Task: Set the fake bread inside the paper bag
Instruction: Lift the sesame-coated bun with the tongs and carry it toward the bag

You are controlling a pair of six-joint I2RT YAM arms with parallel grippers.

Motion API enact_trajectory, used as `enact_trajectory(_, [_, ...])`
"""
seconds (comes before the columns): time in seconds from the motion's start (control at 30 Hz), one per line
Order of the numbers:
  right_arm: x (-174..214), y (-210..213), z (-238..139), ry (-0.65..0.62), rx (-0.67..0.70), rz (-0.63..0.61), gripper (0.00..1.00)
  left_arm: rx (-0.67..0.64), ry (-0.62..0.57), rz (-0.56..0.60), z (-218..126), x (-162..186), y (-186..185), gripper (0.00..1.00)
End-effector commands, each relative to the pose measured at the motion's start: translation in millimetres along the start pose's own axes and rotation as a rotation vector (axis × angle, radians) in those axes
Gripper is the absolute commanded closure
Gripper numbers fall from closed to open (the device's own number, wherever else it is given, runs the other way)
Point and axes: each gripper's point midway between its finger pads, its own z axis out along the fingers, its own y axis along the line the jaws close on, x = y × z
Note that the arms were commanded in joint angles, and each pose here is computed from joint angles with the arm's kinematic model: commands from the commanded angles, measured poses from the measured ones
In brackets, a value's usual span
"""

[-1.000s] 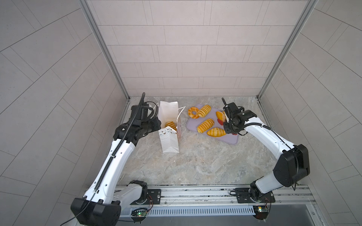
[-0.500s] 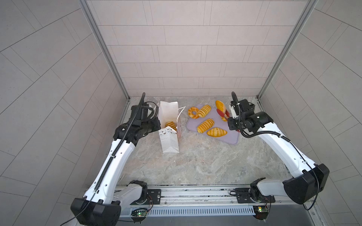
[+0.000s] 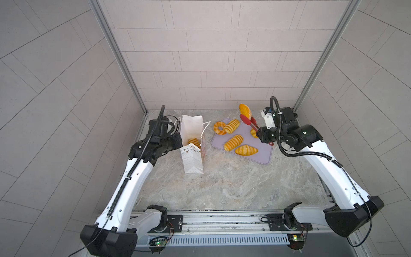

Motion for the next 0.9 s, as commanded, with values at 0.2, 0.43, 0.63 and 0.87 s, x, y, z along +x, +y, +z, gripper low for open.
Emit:
enact_trajectory(0.2, [-32.5, 42.8, -42.3, -0.131, -0.146, 0.0, 0.68, 0.015, -0.017, 0.005, -9.0, -1.7, -4.4, 0.93])
enact_trajectory(0.43, [-47.4, 72.8, -62.6, -0.176, -0.205, -0.052, 0.68, 0.015, -0.017, 0.002, -8.2, -1.0, -4.0, 0.93])
enact_trajectory(0.63, [-55.1, 93.3, -74.7, -0.198, -0.23, -0.099, 0.68, 0.014, -0.018, 0.003, -8.6, -0.8, -3.7, 0.93])
enact_trajectory(0.87, [-61.6, 113.0, -84.2, -0.217, -0.258, -0.139, 0.68, 0.011, -0.02, 0.002, -8.8, -0.3, -2.7, 0.93])
